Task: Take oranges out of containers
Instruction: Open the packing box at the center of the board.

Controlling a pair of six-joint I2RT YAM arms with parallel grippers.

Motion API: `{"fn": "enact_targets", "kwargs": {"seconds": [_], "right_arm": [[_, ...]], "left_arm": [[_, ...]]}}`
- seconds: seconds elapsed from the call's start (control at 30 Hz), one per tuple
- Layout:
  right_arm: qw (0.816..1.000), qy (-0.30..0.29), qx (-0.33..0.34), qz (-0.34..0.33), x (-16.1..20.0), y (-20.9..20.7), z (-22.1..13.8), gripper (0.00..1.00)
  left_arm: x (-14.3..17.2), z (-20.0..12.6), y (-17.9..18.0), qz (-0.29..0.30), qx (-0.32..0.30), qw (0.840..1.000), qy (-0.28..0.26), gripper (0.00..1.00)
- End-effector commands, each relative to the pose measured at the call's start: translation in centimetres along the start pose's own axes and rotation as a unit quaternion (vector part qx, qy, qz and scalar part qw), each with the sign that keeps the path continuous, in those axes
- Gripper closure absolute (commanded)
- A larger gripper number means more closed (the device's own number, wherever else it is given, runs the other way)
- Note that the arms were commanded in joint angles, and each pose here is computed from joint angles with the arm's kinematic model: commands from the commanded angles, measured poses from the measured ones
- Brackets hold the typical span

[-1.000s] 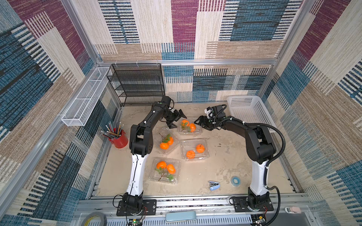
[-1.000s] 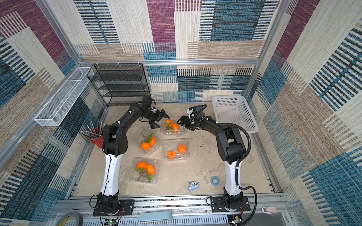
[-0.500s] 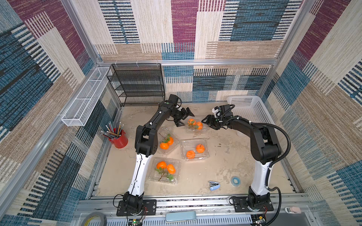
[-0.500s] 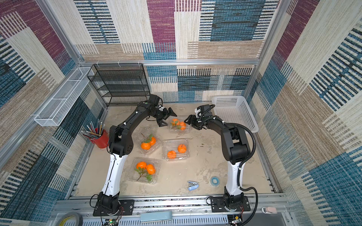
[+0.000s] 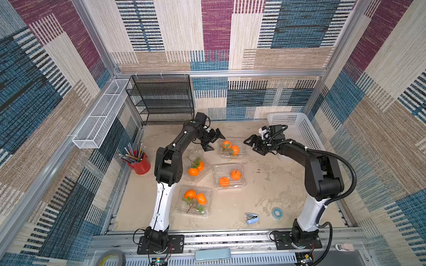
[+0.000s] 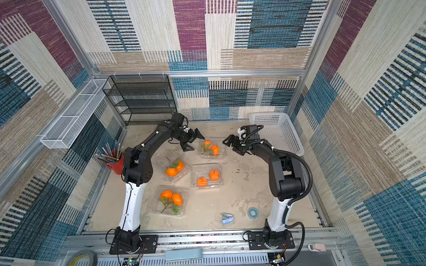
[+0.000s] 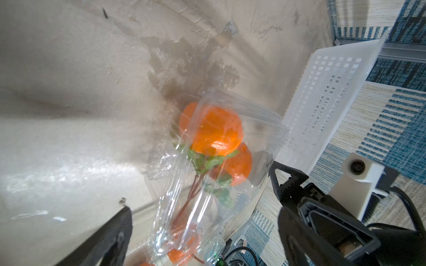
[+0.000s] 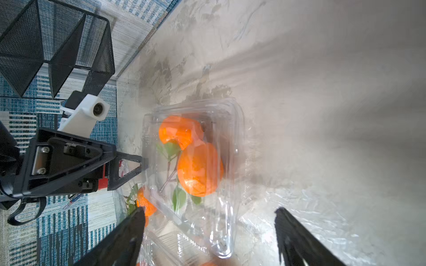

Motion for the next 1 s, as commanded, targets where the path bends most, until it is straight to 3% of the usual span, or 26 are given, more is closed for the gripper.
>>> {"fn": "enact_targets", "kwargs": {"seconds": [0.0,0.2,0.97], "right_arm": [[0.998,0.001,-0.059,-0.037,0.0,0.8,0.1,0.13],[0.993,0.021,-0.104,-0.048,0.8,0.1,1.3,0.15],[0.989,0.011,-0.14,-0.049,-0.7,0.8,2.1,0.28]], "left_arm": [[0.5,-0.5,-0.2,0.011,-0.003,1.0,0.0,0.01],[0.7,-0.6,-0.6,0.013,0.003,1.0,0.004,0.0],[0.4,1.6,-0.2,-0.004,0.0,1.0,0.02,0.01]]}}
Point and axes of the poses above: each gripper's point midway between its finger pads, its own z axis out along the fingers, its own y axis along the line the jaws close on, x = y × z, the point moved 9 cm from there along -z, back along the fingers, and after that the axes turned 2 degrees about -z, right-handed, at the moved point
